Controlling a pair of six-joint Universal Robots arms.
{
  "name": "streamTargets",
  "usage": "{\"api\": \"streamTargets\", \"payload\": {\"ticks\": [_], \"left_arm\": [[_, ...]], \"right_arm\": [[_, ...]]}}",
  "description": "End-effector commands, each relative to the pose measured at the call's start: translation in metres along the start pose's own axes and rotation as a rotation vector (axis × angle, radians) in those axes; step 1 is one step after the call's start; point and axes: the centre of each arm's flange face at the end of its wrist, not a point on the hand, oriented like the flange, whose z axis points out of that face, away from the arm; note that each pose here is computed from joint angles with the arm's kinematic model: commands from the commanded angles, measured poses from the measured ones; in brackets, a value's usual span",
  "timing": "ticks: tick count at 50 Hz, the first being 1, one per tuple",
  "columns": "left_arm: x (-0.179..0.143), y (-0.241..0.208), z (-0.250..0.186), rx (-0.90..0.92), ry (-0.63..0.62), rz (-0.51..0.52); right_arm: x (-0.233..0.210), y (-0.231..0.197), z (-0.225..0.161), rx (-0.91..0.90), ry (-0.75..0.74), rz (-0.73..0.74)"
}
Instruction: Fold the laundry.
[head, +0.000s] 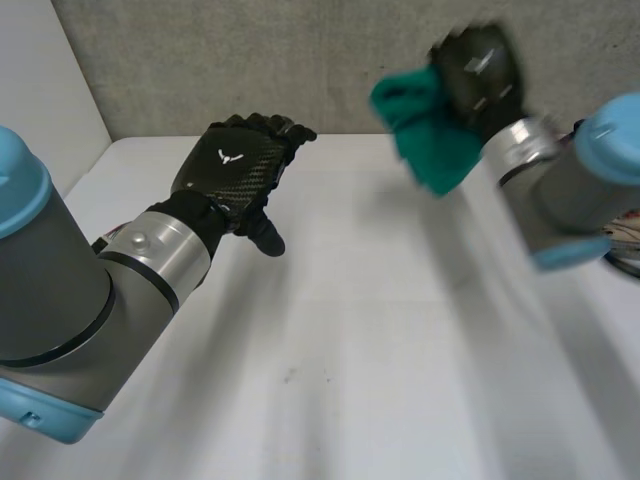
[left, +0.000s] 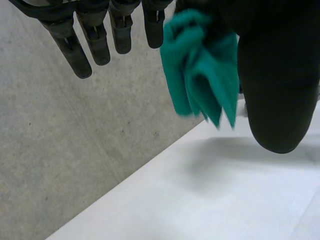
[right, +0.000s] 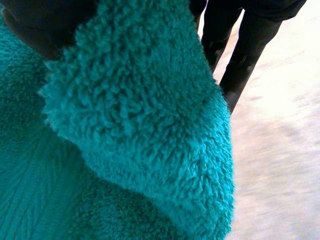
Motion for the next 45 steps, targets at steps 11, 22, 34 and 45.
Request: {"api": "streamTargets", "payload": {"ticks": [11, 22, 34, 45], "left_arm": [[0.024, -0.009, -0.004, 0.032, 0.07, 0.0], [0.037, -0.002, -0.002, 0.021, 0.103, -0.001], [0.043, 0.007, -0.004, -0.005, 0.122, -0.001], [0.044, 0.009, -0.004, -0.011, 0.123, -0.002]], "right_arm": [[0.232, 0.09, 0.008, 0.184, 0.261, 0.054], [0.258, 0.228, -0.069, -0.067, 0.205, 0.19], [0.257, 0.259, -0.115, -0.151, 0.185, 0.168], [0.262, 0.199, -0.111, -0.165, 0.229, 0.185]]}}
